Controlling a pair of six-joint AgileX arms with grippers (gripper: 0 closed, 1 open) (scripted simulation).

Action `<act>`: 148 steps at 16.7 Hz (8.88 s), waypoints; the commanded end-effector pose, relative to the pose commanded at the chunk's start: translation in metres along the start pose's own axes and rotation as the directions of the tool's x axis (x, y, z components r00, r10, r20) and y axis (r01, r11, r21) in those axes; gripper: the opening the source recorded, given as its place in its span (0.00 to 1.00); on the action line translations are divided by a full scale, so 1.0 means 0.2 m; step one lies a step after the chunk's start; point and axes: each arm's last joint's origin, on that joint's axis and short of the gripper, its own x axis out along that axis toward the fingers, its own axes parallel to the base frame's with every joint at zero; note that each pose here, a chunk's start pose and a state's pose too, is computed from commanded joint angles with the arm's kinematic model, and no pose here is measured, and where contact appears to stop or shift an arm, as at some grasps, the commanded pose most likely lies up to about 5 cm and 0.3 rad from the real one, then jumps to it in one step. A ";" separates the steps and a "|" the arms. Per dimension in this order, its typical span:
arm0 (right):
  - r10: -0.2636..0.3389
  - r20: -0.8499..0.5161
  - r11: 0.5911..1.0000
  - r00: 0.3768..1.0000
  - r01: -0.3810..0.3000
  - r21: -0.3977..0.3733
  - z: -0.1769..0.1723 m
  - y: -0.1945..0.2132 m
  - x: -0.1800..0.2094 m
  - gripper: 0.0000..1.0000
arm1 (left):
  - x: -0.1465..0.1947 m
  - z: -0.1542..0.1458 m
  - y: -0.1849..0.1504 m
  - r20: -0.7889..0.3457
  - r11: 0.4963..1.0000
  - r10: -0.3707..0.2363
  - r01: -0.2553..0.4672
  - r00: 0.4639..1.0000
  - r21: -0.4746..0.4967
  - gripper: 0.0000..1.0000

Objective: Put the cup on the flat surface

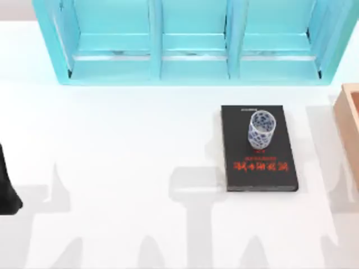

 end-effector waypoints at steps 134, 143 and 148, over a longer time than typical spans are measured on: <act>-0.002 -1.000 1.000 0.002 0.010 -0.002 0.12 1.39 1.23 0.00 | 0.00 0.00 0.00 0.000 1.000 0.000 0.000 1.000 0.000 1.00; -0.002 -1.000 1.000 0.002 0.010 -0.002 0.12 1.39 1.23 0.68 | 0.00 0.00 0.00 0.000 1.000 0.000 0.000 1.000 0.000 1.00; -0.002 -1.000 1.000 0.002 0.010 -0.002 0.12 1.39 1.23 1.00 | 0.00 0.00 0.00 0.000 1.000 0.000 0.000 1.000 0.000 1.00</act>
